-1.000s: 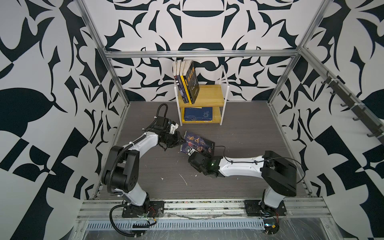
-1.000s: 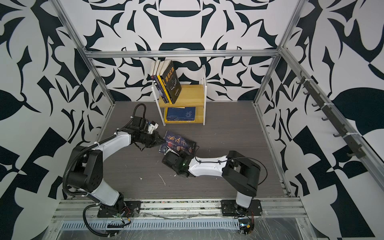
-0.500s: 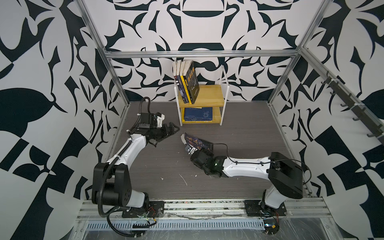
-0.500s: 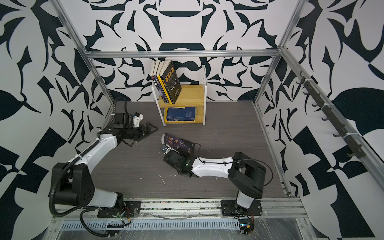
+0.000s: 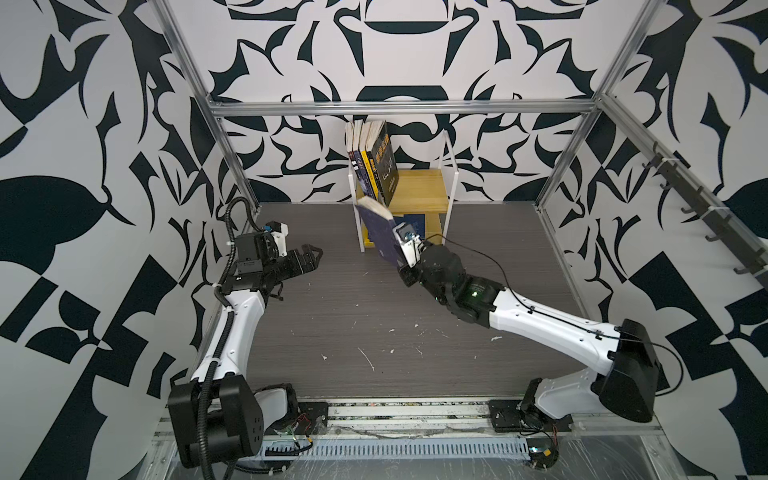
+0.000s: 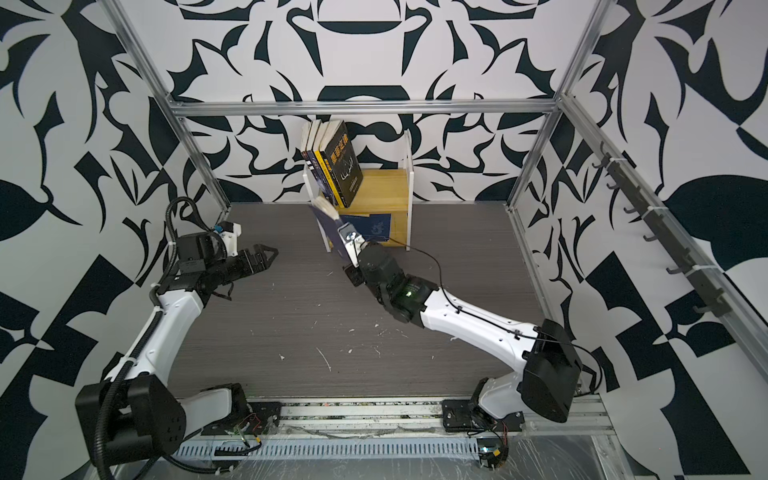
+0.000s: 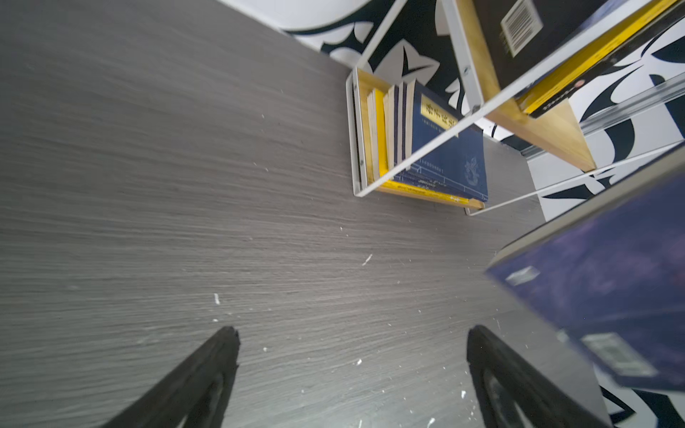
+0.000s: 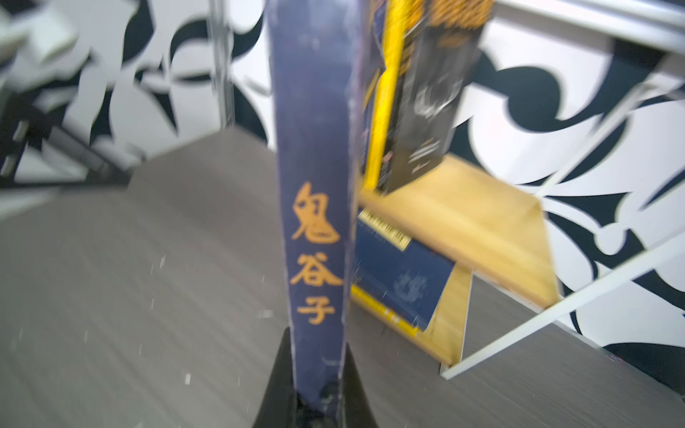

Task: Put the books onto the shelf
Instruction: 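Carry the purple book to the upper tier and insert it beside the black book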

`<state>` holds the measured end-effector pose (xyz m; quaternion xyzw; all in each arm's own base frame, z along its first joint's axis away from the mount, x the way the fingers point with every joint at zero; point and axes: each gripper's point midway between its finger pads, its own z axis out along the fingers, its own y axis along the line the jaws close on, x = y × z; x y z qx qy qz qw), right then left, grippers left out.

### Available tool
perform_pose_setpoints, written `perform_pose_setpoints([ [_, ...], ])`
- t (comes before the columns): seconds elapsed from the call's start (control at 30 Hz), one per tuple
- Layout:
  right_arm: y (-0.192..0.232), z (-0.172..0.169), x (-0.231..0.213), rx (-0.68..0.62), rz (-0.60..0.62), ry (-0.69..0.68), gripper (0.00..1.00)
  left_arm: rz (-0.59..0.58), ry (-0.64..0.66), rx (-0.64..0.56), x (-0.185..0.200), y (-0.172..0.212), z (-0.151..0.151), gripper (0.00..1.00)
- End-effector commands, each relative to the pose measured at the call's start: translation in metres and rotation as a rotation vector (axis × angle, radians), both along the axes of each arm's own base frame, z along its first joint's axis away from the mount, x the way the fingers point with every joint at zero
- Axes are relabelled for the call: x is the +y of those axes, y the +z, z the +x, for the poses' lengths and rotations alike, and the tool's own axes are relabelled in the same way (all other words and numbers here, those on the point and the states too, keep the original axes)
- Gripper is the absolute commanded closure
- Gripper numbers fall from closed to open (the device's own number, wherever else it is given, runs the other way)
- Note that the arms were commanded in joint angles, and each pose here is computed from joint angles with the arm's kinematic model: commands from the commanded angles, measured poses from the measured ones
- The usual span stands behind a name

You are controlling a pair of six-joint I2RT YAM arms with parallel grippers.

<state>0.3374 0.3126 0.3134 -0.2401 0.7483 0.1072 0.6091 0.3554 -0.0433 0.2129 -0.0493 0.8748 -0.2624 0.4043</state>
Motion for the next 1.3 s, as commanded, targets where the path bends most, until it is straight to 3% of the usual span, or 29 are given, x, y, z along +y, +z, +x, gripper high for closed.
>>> perform_pose_setpoints([
  [0.0,0.117,0.013,-0.022,-0.188,0.341,-0.06,1.0,0.056,-0.014,-0.039,0.006,0.002,-0.004,0.01],
  [0.13,0.155,0.036,-0.04,-0.282,0.424,-0.147,1.0,0.07,-0.019,-0.049,0.007,0.005,-0.004,0.01],
  [0.3,0.178,0.068,-0.06,-0.392,0.442,-0.294,1.0,0.076,-0.026,-0.051,0.006,0.009,-0.005,0.01],
  [0.6,0.154,0.14,-0.053,-0.412,0.456,-0.401,1.0,0.053,-0.036,-0.046,0.001,0.014,-0.006,0.01],
  [0.87,0.113,0.174,-0.015,-0.341,0.413,-0.341,1.0,0.064,-0.044,-0.041,0.0,0.011,-0.005,0.01],
  [1.27,0.079,0.185,0.023,-0.29,0.351,-0.186,1.0,0.075,-0.052,-0.036,0.0,0.007,-0.005,0.01],
])
